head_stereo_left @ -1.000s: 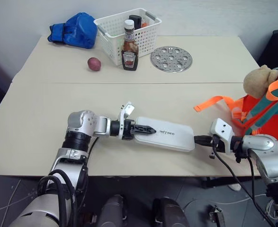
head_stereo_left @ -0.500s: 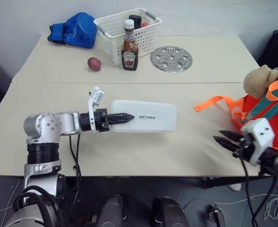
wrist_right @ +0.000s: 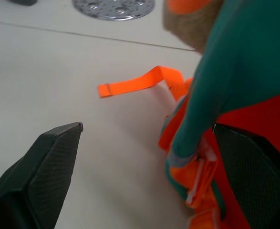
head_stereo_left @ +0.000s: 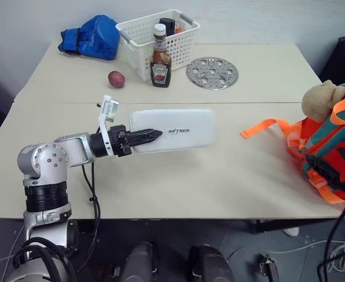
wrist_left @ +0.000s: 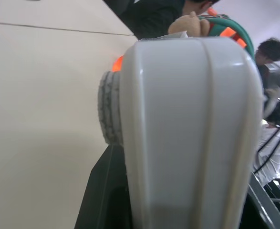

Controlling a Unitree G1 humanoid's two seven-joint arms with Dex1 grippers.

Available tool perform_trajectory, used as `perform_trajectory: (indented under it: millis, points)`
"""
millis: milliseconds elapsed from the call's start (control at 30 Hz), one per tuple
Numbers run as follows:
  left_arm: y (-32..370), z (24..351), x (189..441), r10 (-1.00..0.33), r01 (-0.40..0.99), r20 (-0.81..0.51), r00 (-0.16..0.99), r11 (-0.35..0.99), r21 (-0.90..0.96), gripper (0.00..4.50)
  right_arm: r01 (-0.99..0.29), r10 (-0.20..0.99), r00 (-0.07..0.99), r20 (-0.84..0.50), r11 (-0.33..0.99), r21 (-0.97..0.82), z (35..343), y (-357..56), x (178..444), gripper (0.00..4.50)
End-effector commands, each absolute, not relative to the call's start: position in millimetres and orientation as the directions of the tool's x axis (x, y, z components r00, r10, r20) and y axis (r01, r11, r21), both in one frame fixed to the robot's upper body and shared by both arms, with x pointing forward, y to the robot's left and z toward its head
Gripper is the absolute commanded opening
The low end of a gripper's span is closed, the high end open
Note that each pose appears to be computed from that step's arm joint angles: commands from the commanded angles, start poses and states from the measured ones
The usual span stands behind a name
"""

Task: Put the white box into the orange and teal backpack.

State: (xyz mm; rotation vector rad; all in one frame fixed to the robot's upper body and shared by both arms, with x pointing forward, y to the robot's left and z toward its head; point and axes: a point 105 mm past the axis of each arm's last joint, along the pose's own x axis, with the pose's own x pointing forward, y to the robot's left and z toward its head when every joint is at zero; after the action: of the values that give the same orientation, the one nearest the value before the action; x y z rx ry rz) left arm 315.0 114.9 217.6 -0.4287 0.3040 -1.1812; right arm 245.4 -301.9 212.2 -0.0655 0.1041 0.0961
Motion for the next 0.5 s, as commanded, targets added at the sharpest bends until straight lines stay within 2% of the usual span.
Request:
perform_trajectory:
  millis: [33, 200, 300, 400, 500]
  points:
    - [114.1, 235.1, 306.9, -0.939, 0.868, 0.045, 0.342, 0.297, -0.399, 1.21, -0.011, 0.011, 0.998, -0.065, 1.000, 0.007, 212.6, -309.2, 264.0, 4.46]
    - [117.0, 241.2, 306.5, -0.930, 0.869, 0.068, 0.362, 0.310, -0.386, 1.21, 0.034, -0.035, 0.999, 0.001, 0.988, 0.150, 211.9, -310.9, 292.9, 4.46]
    - [120.7, 244.3, 307.5, -0.921, 0.866, 0.078, 0.383, 0.328, -0.377, 1.21, 0.063, -0.069, 0.997, 0.031, 0.983, 0.172, 209.8, -313.2, 309.0, 4.46]
    - [125.7, 247.4, 308.2, -0.908, 0.860, 0.087, 0.411, 0.354, -0.366, 1.21, 0.088, -0.103, 0.991, 0.081, 0.981, 0.171, 210.3, -314.9, 320.5, 3.89]
    - [130.5, 249.9, 308.7, -0.894, 0.853, 0.097, 0.437, 0.377, -0.362, 1.21, 0.032, -0.048, 0.993, 0.111, 0.989, 0.145, 210.2, -304.7, 323.9, 2.89]
